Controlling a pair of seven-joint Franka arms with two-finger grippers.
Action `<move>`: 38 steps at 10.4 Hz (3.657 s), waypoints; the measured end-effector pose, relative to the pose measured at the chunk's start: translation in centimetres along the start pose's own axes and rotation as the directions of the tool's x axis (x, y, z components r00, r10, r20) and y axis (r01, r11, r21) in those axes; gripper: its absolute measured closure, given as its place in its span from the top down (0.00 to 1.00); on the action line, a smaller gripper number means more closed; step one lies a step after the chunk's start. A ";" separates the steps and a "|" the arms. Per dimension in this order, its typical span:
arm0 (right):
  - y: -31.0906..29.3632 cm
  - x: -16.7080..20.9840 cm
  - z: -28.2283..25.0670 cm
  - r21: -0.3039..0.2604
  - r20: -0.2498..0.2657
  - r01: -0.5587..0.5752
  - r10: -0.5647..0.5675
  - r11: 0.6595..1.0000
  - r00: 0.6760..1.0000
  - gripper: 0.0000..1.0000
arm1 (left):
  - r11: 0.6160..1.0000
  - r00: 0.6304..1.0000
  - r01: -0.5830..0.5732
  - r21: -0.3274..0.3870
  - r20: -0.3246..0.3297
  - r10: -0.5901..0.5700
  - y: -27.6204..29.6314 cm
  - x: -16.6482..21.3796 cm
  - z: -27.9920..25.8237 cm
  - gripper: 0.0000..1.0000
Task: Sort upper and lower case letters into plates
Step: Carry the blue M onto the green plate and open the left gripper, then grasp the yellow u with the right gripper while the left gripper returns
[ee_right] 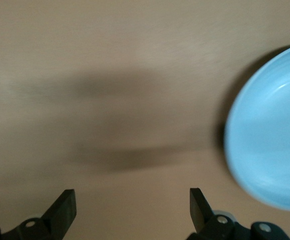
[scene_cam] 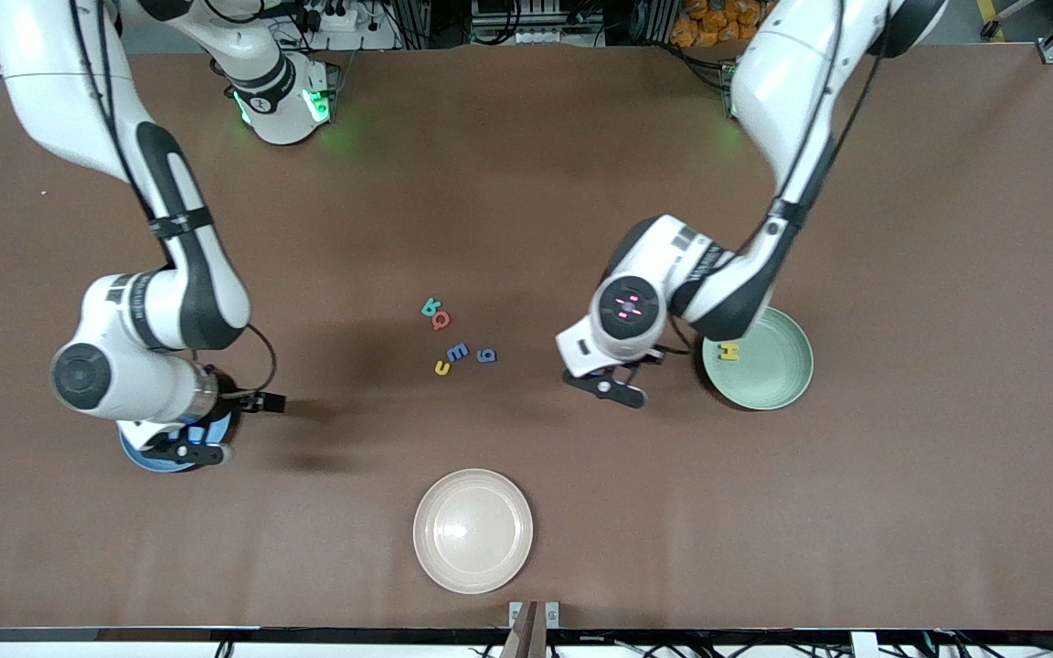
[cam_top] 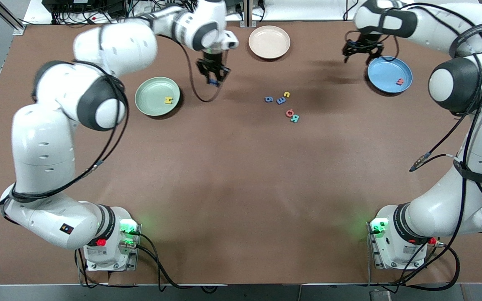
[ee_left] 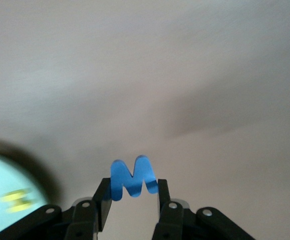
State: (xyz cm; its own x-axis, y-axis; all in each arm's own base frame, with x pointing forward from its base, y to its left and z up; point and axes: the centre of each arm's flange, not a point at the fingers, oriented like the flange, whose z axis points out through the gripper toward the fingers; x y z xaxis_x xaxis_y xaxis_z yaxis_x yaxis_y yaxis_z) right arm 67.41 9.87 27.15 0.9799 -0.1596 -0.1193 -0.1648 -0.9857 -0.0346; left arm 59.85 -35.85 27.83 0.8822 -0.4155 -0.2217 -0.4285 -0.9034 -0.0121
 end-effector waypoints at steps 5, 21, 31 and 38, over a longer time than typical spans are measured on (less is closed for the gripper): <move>-14.7 -5.6 3.9 0.009 -0.053 -0.187 0.187 0.982 0.981 1.00 | 0.989 0.990 -0.143 -0.038 0.009 0.143 -19.7 -6.7 5.9 0.42; -21.9 -11.3 12.8 0.013 0.013 -0.287 0.287 0.958 0.958 1.00 | 0.940 0.949 0.299 -0.162 -0.054 -0.311 9.2 -4.1 3.4 1.00; -23.2 -12.1 12.1 0.032 -0.001 -0.288 0.289 0.957 0.957 0.33 | 0.914 0.928 0.344 -0.212 -0.073 -0.366 12.8 -2.6 4.1 1.00; -10.8 -5.0 5.1 0.016 0.052 -0.210 0.209 0.978 0.977 0.32 | 0.937 0.917 0.252 -0.244 -0.250 -0.312 18.7 -1.0 1.9 1.00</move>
State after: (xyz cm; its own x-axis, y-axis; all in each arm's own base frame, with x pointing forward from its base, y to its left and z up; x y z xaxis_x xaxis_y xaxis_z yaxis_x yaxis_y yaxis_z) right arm 63.71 21.59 23.06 0.9167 -0.3591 -0.1753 -0.3688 -0.9292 -0.0250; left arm 50.61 -52.13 25.97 0.9911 -0.1257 0.0442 -0.1314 -0.9766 0.1702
